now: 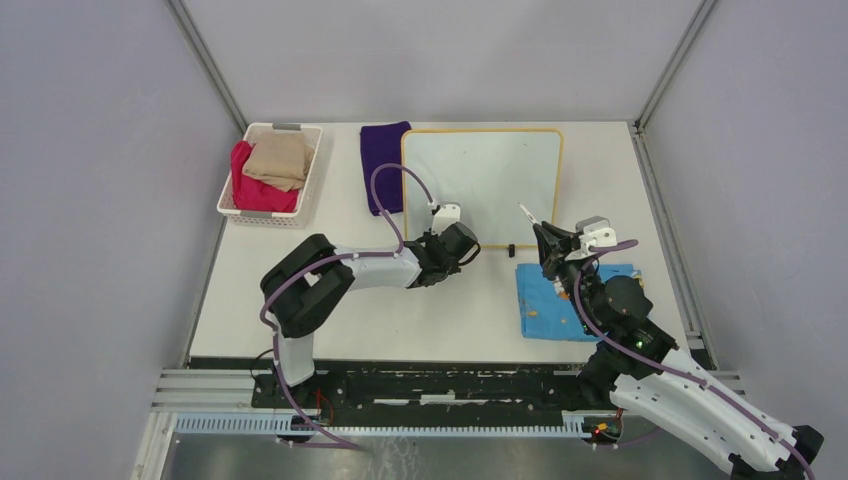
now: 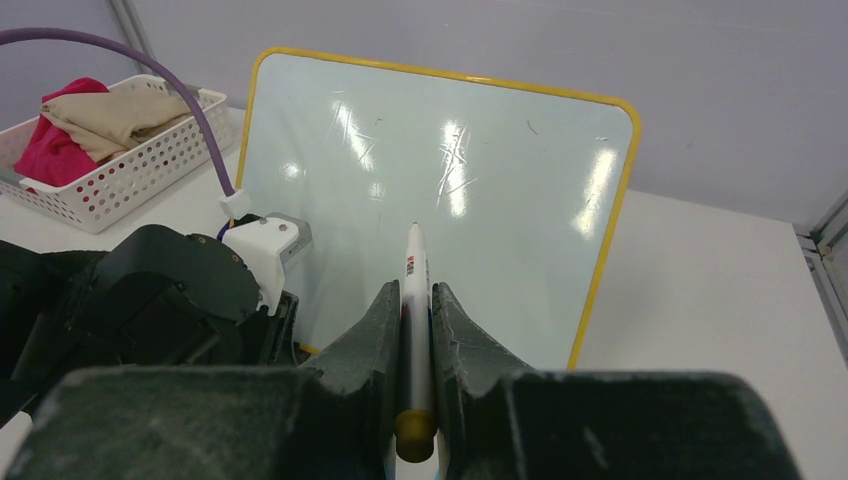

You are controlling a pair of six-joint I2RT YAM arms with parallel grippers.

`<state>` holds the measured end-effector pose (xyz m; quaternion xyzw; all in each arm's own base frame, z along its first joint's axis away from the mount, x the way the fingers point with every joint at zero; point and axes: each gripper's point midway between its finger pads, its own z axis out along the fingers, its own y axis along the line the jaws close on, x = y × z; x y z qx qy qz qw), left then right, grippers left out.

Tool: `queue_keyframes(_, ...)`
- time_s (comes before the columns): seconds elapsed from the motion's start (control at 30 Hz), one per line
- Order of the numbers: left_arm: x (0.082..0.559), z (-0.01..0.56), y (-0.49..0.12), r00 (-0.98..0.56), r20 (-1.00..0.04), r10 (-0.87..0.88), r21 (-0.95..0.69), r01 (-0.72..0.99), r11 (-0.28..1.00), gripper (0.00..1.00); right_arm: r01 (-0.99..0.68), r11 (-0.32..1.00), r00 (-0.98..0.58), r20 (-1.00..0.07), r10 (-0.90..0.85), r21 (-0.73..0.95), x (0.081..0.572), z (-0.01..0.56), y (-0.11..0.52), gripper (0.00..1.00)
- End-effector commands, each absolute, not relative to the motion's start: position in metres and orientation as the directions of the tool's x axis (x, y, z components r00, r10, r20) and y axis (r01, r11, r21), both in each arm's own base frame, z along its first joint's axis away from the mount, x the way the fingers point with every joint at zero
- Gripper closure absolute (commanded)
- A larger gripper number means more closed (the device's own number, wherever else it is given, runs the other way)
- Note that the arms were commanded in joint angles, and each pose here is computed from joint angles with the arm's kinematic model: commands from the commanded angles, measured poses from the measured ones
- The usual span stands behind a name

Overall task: Write a sentence on the whiteboard
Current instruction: Move the whiteboard stand to the center of the board.

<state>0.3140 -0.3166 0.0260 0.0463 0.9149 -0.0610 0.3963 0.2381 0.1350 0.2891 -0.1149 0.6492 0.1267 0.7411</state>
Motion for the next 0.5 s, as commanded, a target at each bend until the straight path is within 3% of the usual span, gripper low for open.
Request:
queue_keyframes(0.0,0.3299,0.0369,-0.3166,-0.636,-0.771,-0.022,-0.089,0.073,0.993,0.7,-0.331,0.944,0.154,-0.986,0.06,0.006,0.2381,0.3029,0.133,1.0)
queue_keyframes(0.27,0.3324,0.0404,-0.3223,-0.628,-0.777,-0.04,-0.116,0.081,0.99,0.64,-0.333,0.943,0.149,-0.987,0.062,0.009,0.2376,0.3014,0.1331,1.0)
queue_keyframes(0.47,0.3313,0.0383,-0.3209,-0.629,-0.776,-0.037,-0.111,0.08,0.991,0.78,-0.333,0.943,0.147,-0.987,0.064,0.012,0.2379,0.301,0.1337,1.0)
